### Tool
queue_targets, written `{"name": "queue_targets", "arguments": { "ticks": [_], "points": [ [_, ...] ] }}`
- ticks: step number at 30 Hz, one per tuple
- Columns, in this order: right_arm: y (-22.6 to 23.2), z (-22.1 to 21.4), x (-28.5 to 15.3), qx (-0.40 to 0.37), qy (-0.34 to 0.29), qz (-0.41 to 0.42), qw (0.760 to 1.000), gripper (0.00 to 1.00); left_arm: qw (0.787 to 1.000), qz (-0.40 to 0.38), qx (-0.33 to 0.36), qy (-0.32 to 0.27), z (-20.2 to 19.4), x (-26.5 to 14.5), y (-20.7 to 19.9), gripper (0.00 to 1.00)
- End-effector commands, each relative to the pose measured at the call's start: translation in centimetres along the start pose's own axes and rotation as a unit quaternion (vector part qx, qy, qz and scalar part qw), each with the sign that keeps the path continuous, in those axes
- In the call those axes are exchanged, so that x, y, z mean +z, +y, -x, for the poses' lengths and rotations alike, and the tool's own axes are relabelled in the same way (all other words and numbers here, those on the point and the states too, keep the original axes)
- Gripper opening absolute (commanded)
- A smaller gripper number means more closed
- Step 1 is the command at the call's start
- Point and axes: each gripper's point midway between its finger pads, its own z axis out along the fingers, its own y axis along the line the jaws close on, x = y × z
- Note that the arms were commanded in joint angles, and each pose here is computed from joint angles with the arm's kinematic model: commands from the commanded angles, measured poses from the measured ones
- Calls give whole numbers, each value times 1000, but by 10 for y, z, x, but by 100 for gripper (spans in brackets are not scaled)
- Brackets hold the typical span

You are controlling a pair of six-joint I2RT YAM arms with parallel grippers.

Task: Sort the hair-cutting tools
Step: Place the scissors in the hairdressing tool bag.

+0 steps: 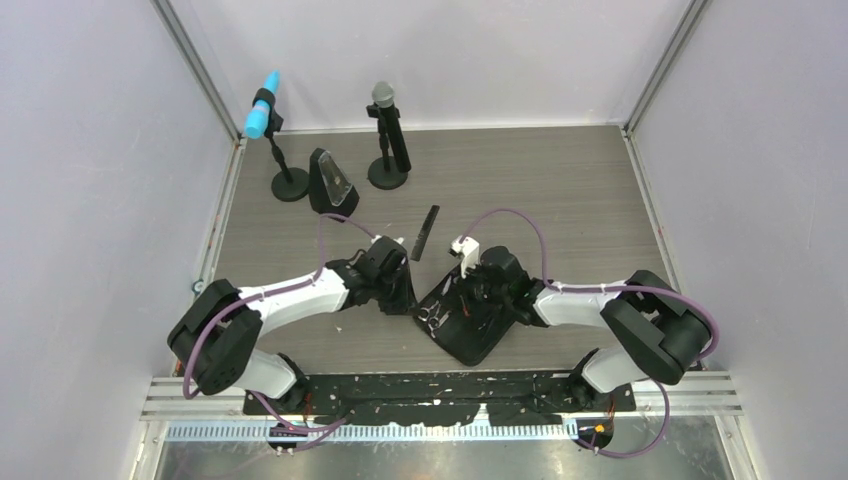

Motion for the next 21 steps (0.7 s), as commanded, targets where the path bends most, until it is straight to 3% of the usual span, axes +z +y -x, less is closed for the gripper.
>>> {"name": "queue_targets", "arguments": {
  "ticks": [1,4,7,9,15,21],
  "points": [
    [53,33,4,-27,-34,103,994,5,986,-118,27,-114,71,-27,-81,0],
    [47,38,4,-23,-42,81,996,13,991,-78,35,-104,67,-19,-64,0],
    [45,49,-4,-26,-47,61,997,37,995,-43,42,-79,57,-6,-46,0],
    [42,63,-14,-33,-56,41,997,46,996,-32,45,-67,52,1,-38,0],
    [-13,116,-59,-15,-95,-96,991,57,997,-12,59,-44,48,9,-31,0],
    [-100,95,-79,58,-26,-226,972,59,996,2,76,-41,51,6,-29,0]
  ]
}}
